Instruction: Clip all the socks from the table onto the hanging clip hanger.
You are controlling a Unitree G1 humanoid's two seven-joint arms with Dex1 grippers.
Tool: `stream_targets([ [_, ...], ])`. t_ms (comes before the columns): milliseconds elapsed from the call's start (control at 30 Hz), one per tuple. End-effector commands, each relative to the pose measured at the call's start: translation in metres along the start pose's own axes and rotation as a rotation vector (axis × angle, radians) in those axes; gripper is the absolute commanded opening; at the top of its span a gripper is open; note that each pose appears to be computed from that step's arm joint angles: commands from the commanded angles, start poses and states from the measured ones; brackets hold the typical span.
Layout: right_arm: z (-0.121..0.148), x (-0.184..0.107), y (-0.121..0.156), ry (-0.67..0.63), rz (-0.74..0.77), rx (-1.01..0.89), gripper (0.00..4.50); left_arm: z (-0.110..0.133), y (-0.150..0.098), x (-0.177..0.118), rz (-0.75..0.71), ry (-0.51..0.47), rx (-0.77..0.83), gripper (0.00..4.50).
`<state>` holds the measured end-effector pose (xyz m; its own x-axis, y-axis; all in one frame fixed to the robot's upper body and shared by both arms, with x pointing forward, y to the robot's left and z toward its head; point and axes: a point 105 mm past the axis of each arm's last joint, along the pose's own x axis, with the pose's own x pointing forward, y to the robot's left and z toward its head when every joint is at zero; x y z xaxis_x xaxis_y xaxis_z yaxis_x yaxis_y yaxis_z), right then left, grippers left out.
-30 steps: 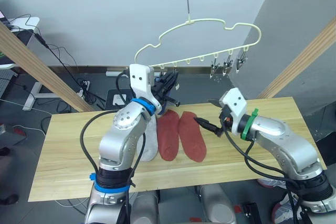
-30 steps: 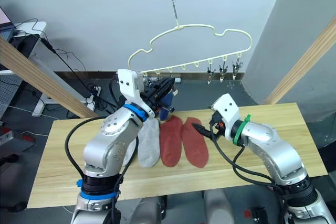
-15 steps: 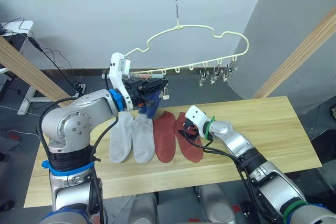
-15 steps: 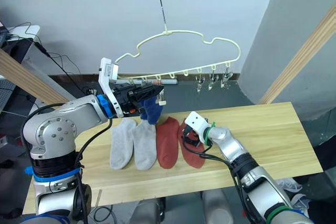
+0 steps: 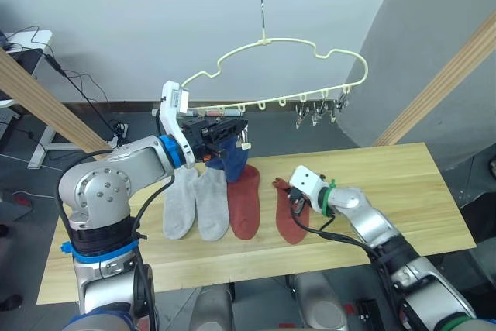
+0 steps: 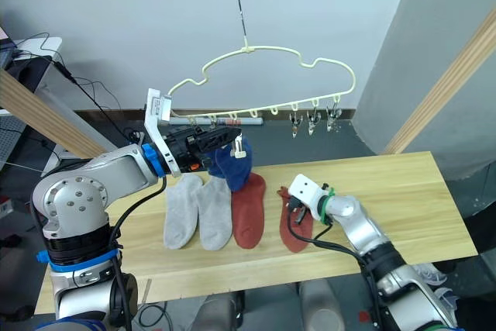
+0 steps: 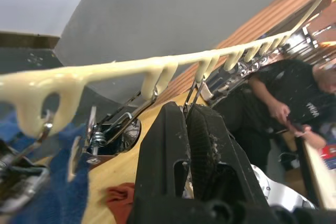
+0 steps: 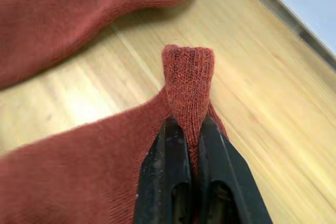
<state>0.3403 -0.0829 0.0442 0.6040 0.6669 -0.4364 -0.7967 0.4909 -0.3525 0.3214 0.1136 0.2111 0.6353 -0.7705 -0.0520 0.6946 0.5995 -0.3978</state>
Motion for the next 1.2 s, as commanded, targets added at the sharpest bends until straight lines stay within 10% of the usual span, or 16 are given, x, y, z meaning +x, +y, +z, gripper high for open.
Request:
stream_targets([
  [33, 0.055, -0.025, -0.005, -0.202, -0.005, -0.006, 0.03, -0.024, 0.013, -0.002, 0.040, 0.092, -0.129, 0.00],
  [333, 0.115, -0.059, 0.011, -0.343, -0.023, -0.246, 0.03, -0.020, 0.014, 0.006, 0.029, 0.056, -0.260, 0.00],
  [1200, 0.147, -0.050, 0.013, -0.416, -0.104, -0.447, 0.03, -0.018, 0.008, 0.012, 0.014, 0.043, -0.315, 0.00],
])
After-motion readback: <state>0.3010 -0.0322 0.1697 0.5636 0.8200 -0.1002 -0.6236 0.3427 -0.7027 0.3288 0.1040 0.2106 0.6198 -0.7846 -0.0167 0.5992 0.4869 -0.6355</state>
